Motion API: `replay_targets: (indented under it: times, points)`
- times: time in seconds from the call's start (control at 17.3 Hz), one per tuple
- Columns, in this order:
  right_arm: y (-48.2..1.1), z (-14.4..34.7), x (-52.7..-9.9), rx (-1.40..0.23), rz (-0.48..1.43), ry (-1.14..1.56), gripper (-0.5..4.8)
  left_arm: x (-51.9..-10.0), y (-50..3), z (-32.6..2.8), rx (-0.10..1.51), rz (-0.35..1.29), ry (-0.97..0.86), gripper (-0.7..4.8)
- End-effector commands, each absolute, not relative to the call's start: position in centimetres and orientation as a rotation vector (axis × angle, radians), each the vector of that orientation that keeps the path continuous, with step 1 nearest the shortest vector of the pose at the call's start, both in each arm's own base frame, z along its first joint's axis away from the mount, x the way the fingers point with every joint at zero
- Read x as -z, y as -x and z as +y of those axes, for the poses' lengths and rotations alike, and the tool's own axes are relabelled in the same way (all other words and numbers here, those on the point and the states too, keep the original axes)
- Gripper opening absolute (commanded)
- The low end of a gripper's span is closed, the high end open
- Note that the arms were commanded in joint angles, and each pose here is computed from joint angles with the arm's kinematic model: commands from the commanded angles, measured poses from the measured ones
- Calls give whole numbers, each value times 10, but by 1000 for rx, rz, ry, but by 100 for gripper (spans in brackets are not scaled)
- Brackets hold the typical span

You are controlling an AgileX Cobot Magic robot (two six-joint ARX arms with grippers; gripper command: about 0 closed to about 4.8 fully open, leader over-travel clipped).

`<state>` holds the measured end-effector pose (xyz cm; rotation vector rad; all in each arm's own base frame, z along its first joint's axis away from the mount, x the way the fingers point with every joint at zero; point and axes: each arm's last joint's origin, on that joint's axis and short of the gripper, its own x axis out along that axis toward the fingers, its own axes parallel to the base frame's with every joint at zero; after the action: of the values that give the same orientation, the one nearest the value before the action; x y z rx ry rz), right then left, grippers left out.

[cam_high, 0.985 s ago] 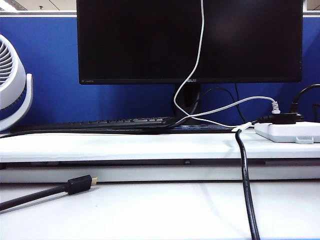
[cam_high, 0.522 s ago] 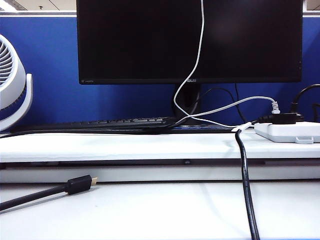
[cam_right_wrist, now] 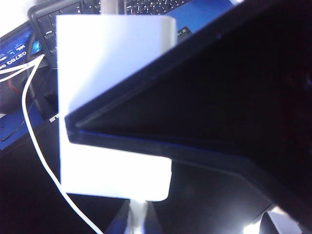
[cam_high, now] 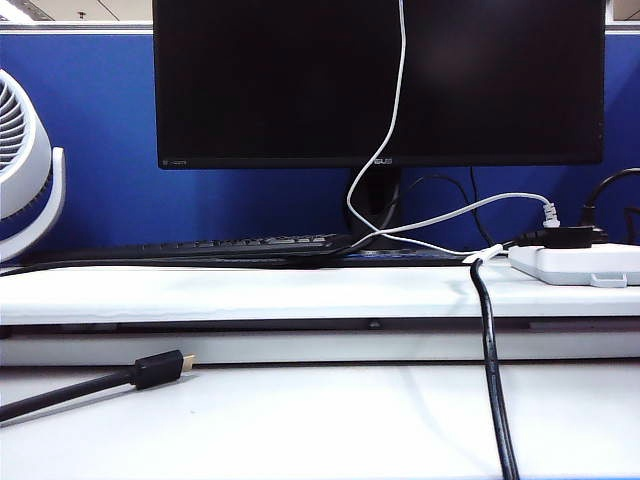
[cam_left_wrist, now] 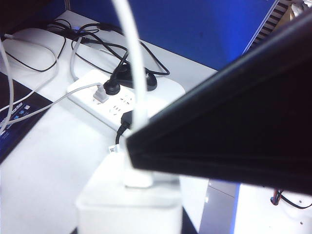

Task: Pick up the Type-C charging cable and the charging base, insert one end of the Type-C charger into the corresponding slot on the base, and finally place the plugged-in charger back on the table.

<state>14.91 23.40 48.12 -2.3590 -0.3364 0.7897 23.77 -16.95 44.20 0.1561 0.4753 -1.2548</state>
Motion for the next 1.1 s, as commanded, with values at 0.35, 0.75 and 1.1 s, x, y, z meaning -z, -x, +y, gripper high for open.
replay_targets:
  times: [0.35, 0.75, 1.1]
  points:
    - [-144, 242, -480, -866, -444, 2312, 163, -453, -242, -171, 1231, 350, -175, -6]
    - [-149, 231, -483, -529, -53, 2365, 182, -452, -246, -168, 1153, 352, -201, -6]
    - [-180, 191, -491, -385, 176, 2165, 181, -452, -247, -167, 1119, 344, -240, -6]
